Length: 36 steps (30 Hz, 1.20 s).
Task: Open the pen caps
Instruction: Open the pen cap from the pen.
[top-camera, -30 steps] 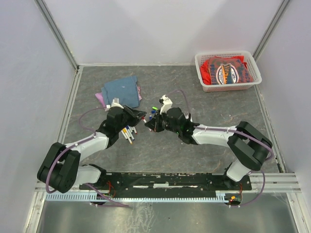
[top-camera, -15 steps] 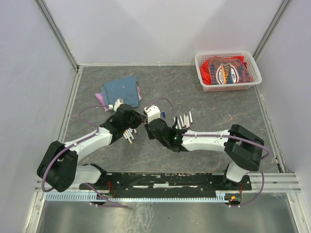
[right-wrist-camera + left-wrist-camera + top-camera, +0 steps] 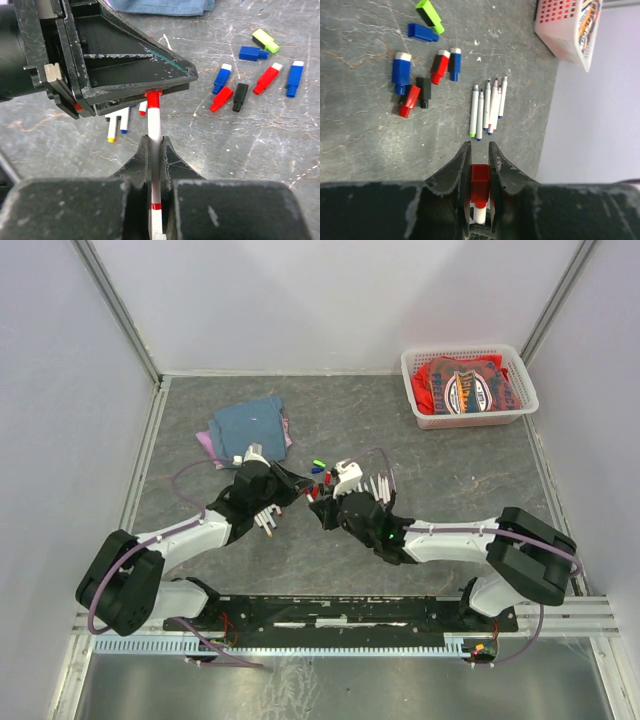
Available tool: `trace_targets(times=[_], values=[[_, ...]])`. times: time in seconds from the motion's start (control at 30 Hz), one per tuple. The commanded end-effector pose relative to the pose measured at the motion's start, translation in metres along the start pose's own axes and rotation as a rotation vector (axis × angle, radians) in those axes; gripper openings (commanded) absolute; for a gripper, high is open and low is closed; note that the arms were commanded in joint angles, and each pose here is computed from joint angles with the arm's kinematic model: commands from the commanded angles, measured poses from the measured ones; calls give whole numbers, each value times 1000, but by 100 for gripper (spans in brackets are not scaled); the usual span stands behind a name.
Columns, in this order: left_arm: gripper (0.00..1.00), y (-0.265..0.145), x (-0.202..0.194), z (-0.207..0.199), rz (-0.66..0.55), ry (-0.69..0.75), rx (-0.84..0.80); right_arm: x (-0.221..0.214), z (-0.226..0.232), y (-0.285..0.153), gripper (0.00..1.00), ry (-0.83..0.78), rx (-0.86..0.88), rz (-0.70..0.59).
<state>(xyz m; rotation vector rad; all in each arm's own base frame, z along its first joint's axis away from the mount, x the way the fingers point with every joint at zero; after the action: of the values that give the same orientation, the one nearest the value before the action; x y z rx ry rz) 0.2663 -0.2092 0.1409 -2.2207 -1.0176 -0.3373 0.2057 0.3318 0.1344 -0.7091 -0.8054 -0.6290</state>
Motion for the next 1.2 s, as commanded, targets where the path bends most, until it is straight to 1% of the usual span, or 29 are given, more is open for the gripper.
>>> trace_targets(times=[0.0, 0.23, 0.33, 0.67, 0.8, 0.97, 1.07, 1.17], values=[[3, -7, 52, -37, -242, -53, -196, 0, 3, -15, 1, 170, 123, 32], [3, -17, 61, -46, -282, -36, -290, 11, 2, -16, 1, 359, 266, 4], [3, -18, 63, -45, -288, -43, -295, 10, 0, -14, 1, 402, 305, 5], [3, -21, 66, -40, -293, -108, -334, 4, -3, -14, 1, 415, 328, 12], [3, -25, 69, -44, -304, -123, -388, 3, -2, -14, 1, 460, 375, 11], [3, -29, 73, -46, -319, -125, -418, 1, -2, -13, 1, 482, 397, 13], [3, -30, 74, -48, -317, -134, -434, 0, -3, -12, 1, 456, 383, 21], [3, -26, 75, -46, -304, -130, -382, -7, -11, -13, 1, 385, 293, 54]])
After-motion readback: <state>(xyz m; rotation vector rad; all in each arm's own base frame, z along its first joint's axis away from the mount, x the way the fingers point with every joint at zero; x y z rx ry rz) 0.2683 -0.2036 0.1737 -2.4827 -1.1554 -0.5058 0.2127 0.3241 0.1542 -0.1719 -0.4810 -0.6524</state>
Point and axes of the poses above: each gripper's point midway between its finger pads, its own y axis out along the fingers, its own z axis along the line the jaws close on, x = y × z, the point moved 5 cm from there along -y, back along the fingers, and after that the axes turned 12 degrees about y, right-handed, at the moved point
